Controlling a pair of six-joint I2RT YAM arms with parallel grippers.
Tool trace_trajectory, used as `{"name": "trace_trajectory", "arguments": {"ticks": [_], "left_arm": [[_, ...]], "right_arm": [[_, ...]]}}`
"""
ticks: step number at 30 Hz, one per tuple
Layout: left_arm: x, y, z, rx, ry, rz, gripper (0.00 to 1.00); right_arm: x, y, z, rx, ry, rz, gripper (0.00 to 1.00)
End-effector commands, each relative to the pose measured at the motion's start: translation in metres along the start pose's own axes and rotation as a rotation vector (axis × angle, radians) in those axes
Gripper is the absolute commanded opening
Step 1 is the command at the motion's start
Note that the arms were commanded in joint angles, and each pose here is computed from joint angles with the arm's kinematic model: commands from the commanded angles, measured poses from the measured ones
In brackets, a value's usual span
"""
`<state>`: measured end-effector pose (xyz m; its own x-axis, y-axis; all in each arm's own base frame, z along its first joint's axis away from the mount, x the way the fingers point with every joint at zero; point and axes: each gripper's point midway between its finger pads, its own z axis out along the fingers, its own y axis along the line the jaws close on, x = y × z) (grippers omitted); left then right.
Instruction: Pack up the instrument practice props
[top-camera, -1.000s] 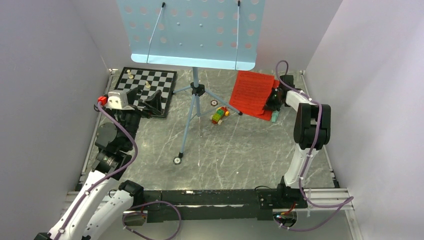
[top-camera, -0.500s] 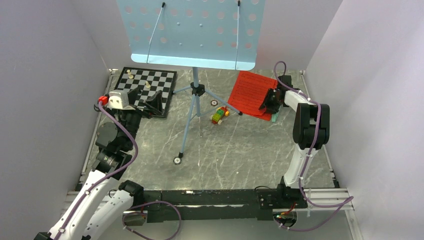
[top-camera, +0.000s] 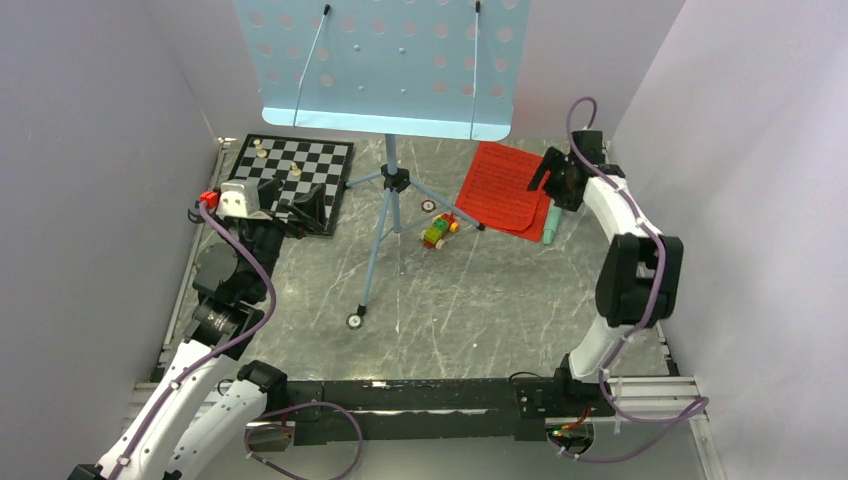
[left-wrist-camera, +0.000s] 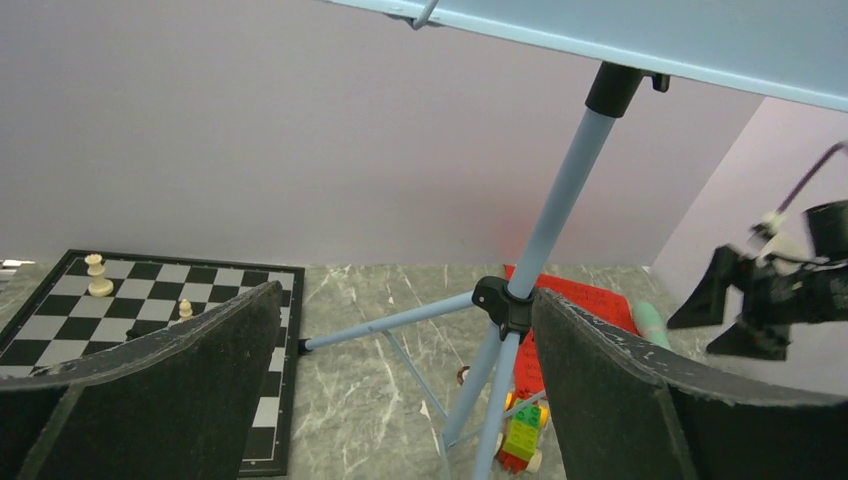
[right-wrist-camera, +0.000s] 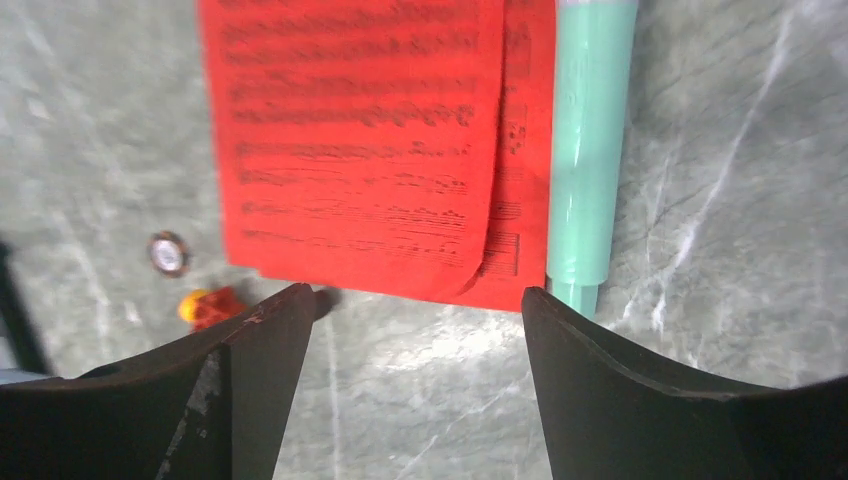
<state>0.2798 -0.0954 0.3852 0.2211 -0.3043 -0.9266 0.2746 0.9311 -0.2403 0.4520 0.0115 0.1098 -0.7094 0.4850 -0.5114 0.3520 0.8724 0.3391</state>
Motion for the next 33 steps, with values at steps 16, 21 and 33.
{"name": "trace_trajectory", "arguments": {"ticks": [16,21,33], "left_arm": [[0.055,-0.029,0.007,0.162,0.139,-0.071,0.99],[0.059,-0.058,0.017,0.336,0.013,-0.005,0.99],[0.027,-0.097,0.079,0.513,-0.184,0.123,0.90]], "right_arm": [[0.062,0.136,-0.184,-0.476,-0.507,-0.292,0.80],[0.097,0.131,-0.180,-0.538,-0.475,-0.298,0.80],[0.141,0.123,-0.195,-0.656,-0.412,-0.300,0.79]]}}
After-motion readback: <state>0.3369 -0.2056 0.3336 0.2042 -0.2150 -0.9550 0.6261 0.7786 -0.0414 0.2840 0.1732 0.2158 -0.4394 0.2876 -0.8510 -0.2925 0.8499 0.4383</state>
